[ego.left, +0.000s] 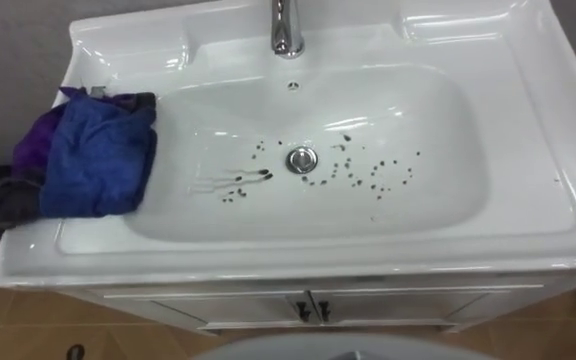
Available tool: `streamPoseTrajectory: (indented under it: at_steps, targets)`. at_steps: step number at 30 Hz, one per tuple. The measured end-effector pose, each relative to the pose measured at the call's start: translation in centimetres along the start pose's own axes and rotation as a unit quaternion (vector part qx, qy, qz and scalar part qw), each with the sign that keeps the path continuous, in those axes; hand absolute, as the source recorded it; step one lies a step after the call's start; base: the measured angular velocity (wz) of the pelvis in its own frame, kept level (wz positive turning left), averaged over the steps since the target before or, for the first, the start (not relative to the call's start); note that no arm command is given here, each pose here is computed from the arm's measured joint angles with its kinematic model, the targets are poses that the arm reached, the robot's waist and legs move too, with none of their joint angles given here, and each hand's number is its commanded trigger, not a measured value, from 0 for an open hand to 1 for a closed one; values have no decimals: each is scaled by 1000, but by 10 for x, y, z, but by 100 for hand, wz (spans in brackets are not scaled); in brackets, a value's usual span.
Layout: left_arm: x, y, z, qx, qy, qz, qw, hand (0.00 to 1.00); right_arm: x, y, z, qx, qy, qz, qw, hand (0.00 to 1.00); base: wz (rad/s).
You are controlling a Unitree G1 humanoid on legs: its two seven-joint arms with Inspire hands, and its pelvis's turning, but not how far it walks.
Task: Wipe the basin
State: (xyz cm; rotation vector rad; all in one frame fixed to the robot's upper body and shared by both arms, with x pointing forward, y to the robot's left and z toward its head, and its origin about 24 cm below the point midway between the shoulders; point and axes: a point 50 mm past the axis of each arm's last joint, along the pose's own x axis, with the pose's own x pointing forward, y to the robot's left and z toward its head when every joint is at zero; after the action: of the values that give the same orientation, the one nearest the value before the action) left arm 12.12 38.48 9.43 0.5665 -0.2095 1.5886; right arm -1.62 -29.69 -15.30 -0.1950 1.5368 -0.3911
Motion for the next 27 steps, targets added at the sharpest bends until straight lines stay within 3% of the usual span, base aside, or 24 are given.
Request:
streamPoseTrajectory:
  at_steps: [4, 12, 20, 27]
  targets:
    - [1, -12, 12, -21, -14, -15, 1000, 0, 0, 4, -1, -4, 1, 12, 1000, 0, -6]
    - [-5, -20, 15, -23, -20, -43, 999, 0, 0, 9, -4, -8, 6, 30, 1000, 0, -7]
    - [-50, -46, -4, 33, -4, -206, 978, 0, 0, 12, 7, -15, -4, 38, 999, 0, -6]
    - [-74, -54, -18, 63, 25, -269, 961, 0, 0, 15, 15, -24, -9, 41, 999, 0, -8]
